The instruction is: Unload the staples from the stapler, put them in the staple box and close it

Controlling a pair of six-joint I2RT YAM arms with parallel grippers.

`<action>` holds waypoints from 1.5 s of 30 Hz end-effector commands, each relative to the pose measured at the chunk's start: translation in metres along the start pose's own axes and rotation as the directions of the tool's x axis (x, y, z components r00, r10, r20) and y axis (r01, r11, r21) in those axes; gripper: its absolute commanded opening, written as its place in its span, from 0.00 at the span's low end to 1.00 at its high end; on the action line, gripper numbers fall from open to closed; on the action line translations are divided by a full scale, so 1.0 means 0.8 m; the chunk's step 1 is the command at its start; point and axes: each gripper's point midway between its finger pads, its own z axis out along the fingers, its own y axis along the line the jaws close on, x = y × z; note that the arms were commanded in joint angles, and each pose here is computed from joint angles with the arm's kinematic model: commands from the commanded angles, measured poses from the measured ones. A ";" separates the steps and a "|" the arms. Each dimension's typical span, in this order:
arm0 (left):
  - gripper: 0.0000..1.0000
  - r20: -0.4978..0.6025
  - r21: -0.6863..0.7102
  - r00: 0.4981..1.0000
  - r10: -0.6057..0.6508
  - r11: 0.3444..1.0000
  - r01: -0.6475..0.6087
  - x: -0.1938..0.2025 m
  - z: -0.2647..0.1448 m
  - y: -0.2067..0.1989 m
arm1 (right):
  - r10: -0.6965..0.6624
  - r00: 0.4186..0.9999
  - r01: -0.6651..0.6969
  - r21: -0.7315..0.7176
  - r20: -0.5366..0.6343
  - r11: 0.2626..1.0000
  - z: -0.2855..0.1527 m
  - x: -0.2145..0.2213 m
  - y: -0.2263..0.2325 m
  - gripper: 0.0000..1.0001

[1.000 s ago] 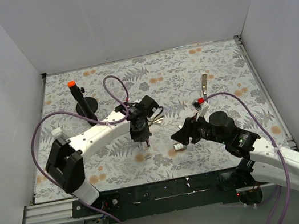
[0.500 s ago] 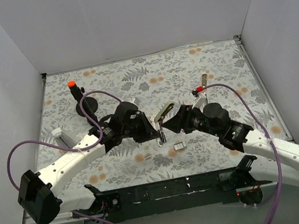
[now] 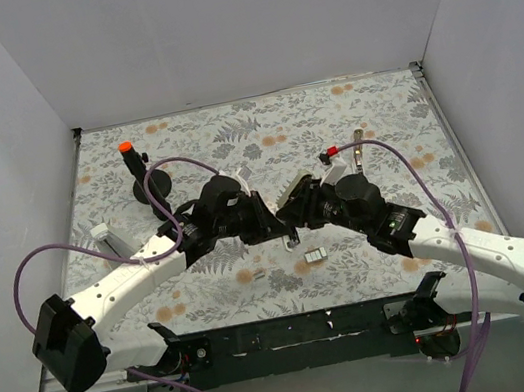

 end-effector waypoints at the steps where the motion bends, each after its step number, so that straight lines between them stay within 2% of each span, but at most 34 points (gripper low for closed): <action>1: 0.00 0.023 0.090 0.999 0.040 0.995 -0.042 -0.010 -0.008 -0.028 | -0.049 0.995 0.049 0.004 0.087 0.999 0.001 -0.034 0.017 0.22; 2: 0.10 0.023 0.090 0.999 0.043 0.995 -0.045 -0.010 -0.008 -0.028 | -0.054 0.994 0.053 0.018 0.094 0.998 0.001 -0.037 0.015 0.16; 4: 0.18 0.034 0.092 0.998 0.051 0.994 -0.054 -0.013 -0.010 -0.029 | -0.073 0.989 0.068 0.043 0.126 0.997 -0.001 -0.046 0.011 0.02; 5: 0.20 0.036 0.092 0.998 0.055 0.994 -0.058 -0.013 -0.010 -0.029 | -0.081 0.987 0.076 0.046 0.136 0.996 -0.002 -0.050 0.012 0.01; 7: 0.33 0.036 0.092 0.997 0.067 0.993 -0.070 -0.013 -0.011 -0.029 | -0.121 0.980 0.111 0.069 0.157 0.991 -0.004 -0.059 0.009 0.01; 12: 0.48 0.029 0.106 0.996 0.087 0.990 -0.090 -0.012 -0.013 -0.031 | -0.209 0.961 0.184 0.145 0.180 0.972 -0.007 -0.084 -0.001 0.01; 13: 0.56 0.032 0.109 0.995 0.092 0.990 -0.095 -0.012 -0.014 -0.032 | -0.228 0.957 0.200 0.161 0.180 0.966 -0.007 -0.089 -0.005 0.01; 15: 0.62 0.036 0.115 0.993 0.114 0.986 -0.117 -0.013 -0.016 -0.035 | -0.247 0.950 0.209 0.196 0.193 0.958 -0.009 -0.105 -0.018 0.01; 18: 0.80 0.049 0.085 0.987 0.155 0.984 -0.159 -0.015 -0.016 -0.027 | -0.313 0.933 0.256 0.287 0.176 0.923 -0.007 -0.125 -0.056 0.01; 19: 0.93 0.050 0.069 0.984 0.168 0.983 -0.171 -0.016 -0.016 -0.022 | -0.326 0.933 0.264 0.324 0.153 0.908 -0.008 -0.128 -0.070 0.01; 20: 0.98 0.053 0.051 0.982 0.180 0.982 -0.183 -0.017 -0.015 -0.017 | -0.361 0.926 0.301 0.362 0.111 0.882 -0.003 -0.129 -0.089 0.01; 24: 0.98 0.062 -0.059 0.959 0.276 0.960 -0.273 -0.023 -0.021 0.010 | -0.422 0.906 0.346 0.509 0.038 0.788 -0.002 -0.149 -0.153 0.01; 29: 0.98 0.091 -0.205 0.923 0.373 0.914 -0.349 -0.036 -0.029 0.050 | -0.418 0.907 0.368 0.591 -0.057 0.718 0.020 -0.152 -0.208 0.01; 34: 0.98 0.081 -0.245 0.899 0.431 0.883 -0.401 -0.026 -0.028 0.084 | -0.370 0.916 0.373 0.660 -0.151 0.653 0.041 -0.144 -0.255 0.01; 38: 0.98 0.140 -0.293 0.880 0.454 0.868 -0.402 -0.023 -0.038 0.116 | -0.347 0.918 0.372 0.719 -0.192 0.587 0.055 -0.142 -0.290 0.03; 42: 0.98 0.166 -0.251 0.871 0.463 0.874 -0.417 -0.012 -0.042 0.119 | -0.349 0.913 0.379 0.757 -0.212 0.531 0.064 -0.144 -0.314 0.08; 45: 0.98 0.188 -0.234 0.858 0.478 0.870 -0.434 -0.014 -0.048 0.112 | -0.310 0.923 0.367 0.770 -0.229 0.522 0.072 -0.136 -0.332 0.10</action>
